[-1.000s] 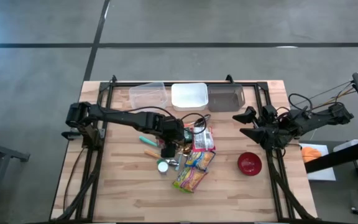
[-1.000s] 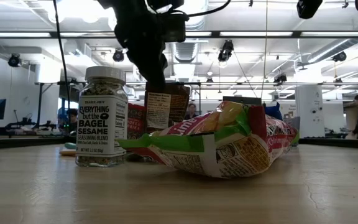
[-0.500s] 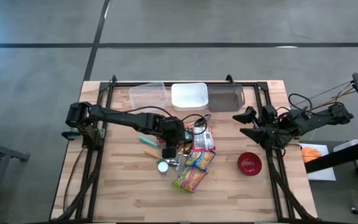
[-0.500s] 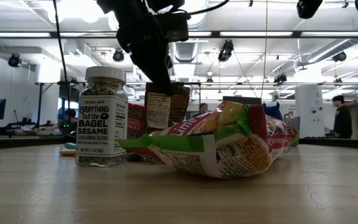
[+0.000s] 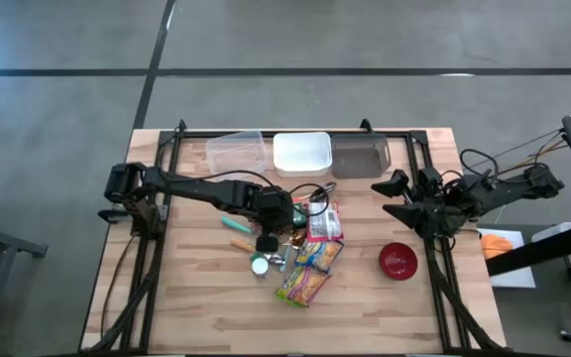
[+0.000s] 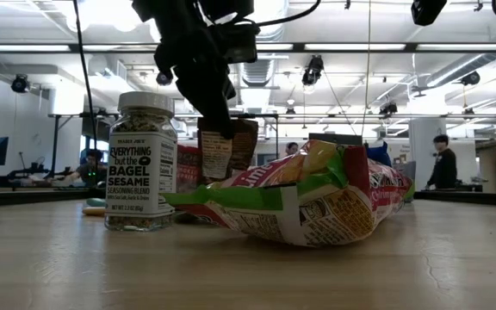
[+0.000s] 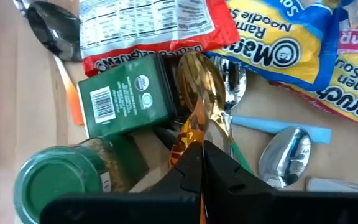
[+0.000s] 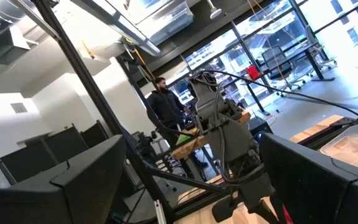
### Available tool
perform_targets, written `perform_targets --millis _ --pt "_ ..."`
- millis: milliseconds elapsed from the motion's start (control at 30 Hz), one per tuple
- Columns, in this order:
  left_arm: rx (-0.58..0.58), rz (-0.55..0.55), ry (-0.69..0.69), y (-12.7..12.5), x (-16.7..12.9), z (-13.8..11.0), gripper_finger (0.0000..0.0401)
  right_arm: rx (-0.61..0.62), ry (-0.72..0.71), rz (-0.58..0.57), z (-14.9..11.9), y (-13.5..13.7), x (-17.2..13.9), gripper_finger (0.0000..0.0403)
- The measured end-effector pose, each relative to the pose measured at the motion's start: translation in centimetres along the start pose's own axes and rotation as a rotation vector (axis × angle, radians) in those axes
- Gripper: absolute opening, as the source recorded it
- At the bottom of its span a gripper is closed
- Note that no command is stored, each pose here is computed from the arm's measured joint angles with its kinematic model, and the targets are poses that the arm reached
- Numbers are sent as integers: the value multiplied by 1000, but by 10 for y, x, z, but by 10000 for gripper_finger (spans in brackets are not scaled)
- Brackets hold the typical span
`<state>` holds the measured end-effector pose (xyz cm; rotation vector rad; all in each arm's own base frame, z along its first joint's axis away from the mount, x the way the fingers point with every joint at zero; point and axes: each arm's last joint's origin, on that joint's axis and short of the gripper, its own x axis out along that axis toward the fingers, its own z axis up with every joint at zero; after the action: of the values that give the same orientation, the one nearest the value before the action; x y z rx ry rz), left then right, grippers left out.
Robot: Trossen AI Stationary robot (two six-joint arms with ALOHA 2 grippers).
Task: Pick & Place Food Item
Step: Put the orange seasoning bag into the white bin
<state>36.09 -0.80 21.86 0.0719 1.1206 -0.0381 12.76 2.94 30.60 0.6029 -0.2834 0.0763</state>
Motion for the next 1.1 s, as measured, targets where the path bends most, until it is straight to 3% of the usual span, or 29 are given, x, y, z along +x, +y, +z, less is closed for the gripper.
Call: perform_targets --millis 333,567,733,867,1100 --pt "-9 23 -89 2 -23 21 0 0 0 0 0 0 0 366" --pt "-83 86 -239 17 -72 41 0 1 -2 1 0 0 0 366" --pt "-185 168 -341 54 -106 49 0 -3 -2 1 0 0 0 366" --pt "-195 261 -379 92 -122 51 0 -3 -2 1 0 0 0 366" --pt "-263 286 -365 164 -122 34 0 -3 -1 0 0 0 0 366"
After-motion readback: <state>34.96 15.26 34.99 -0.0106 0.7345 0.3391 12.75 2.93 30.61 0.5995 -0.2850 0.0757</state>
